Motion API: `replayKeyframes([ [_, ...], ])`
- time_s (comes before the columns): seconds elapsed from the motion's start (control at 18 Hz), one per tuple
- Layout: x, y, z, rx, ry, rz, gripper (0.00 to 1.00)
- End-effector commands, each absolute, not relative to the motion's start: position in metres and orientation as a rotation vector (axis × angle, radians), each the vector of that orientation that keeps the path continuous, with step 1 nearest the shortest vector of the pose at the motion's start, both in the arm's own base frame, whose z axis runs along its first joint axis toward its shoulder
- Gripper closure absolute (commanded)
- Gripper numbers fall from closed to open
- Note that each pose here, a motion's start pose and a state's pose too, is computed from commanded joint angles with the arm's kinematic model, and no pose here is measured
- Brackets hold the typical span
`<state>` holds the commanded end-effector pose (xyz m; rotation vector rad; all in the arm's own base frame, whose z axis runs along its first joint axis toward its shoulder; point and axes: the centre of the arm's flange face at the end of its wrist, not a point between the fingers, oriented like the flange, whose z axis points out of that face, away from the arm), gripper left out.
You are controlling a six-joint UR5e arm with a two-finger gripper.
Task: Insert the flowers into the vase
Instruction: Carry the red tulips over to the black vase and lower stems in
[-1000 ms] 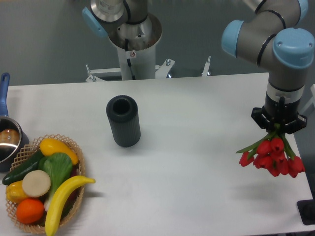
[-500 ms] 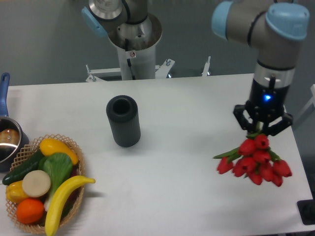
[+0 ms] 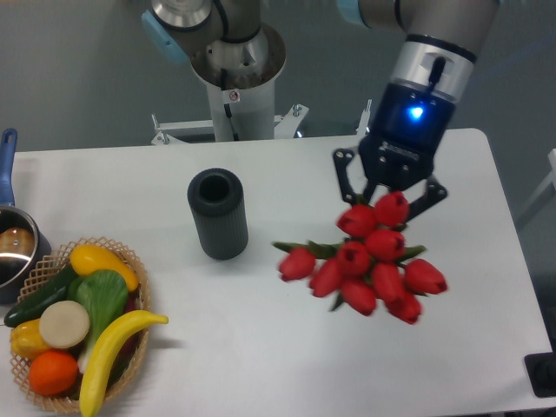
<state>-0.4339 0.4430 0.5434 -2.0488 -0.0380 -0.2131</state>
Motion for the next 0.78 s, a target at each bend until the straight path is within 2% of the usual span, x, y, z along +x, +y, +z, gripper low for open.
replayKeyframes([
  [0.39,-0.360,0.411,0.524,-1.892,0.017,-0.339,0.96],
  [0.78,-0.304,0.385,0.500,-1.885,0.057,-0.331,0.92],
])
